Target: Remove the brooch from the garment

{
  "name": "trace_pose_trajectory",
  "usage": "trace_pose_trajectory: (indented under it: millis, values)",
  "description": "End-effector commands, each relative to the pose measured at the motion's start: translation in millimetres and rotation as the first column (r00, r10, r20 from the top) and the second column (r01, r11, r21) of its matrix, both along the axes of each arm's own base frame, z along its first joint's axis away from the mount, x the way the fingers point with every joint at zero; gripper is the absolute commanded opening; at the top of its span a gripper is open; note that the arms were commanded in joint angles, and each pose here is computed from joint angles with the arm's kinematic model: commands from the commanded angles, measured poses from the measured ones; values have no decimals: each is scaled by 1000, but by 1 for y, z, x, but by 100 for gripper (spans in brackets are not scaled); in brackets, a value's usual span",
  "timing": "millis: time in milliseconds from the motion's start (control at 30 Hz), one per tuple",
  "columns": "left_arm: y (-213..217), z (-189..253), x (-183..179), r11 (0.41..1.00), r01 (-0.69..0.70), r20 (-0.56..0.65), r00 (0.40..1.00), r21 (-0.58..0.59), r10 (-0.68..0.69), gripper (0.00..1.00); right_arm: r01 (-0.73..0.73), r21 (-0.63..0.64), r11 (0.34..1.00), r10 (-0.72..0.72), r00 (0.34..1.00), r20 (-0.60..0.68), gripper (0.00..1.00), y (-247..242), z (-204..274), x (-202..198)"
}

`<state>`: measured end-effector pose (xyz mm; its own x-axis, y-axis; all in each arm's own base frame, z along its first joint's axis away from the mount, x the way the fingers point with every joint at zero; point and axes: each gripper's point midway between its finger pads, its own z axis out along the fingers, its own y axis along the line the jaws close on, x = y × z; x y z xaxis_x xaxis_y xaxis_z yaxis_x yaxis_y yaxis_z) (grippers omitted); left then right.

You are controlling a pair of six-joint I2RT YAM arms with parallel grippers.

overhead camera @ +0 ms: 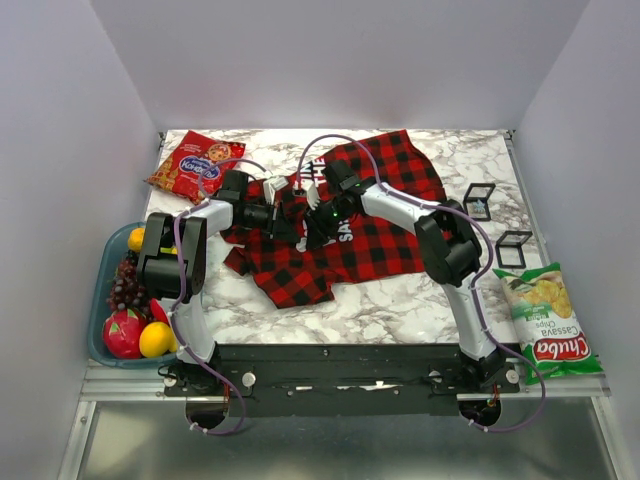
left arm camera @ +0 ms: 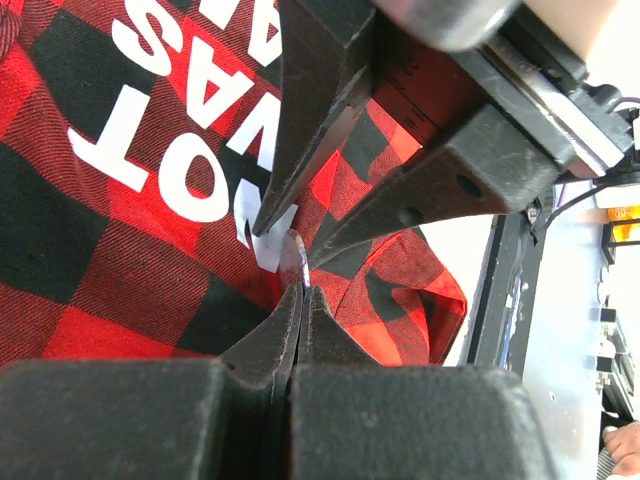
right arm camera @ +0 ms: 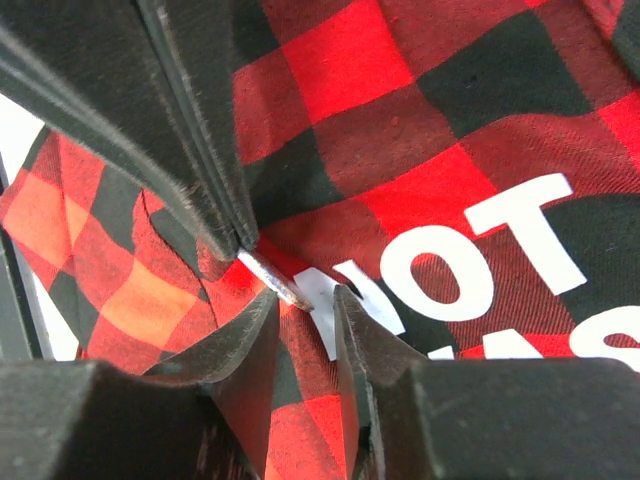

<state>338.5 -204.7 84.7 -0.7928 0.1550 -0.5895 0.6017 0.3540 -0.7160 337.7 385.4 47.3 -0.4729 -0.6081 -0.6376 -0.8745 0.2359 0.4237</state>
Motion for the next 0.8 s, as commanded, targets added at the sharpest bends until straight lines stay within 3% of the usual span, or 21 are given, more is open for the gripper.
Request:
trace_pose_trajectory:
  millis: [0,400,767]
  values:
    - [-4,2,-10,998,21,-58,998,-59,-25,0,48,-11,999,-48,998,45,34,9,-4,18]
    - [-6,-9,-14,998,-28,-133,991,-61,20,0,235,-76,969,-235,972,16,26,9,-8,36]
    - [-10,-23,-32,995,-80,-185,980,-60,67,0,387,-60,920,-390,895,-217,28,25,3,26]
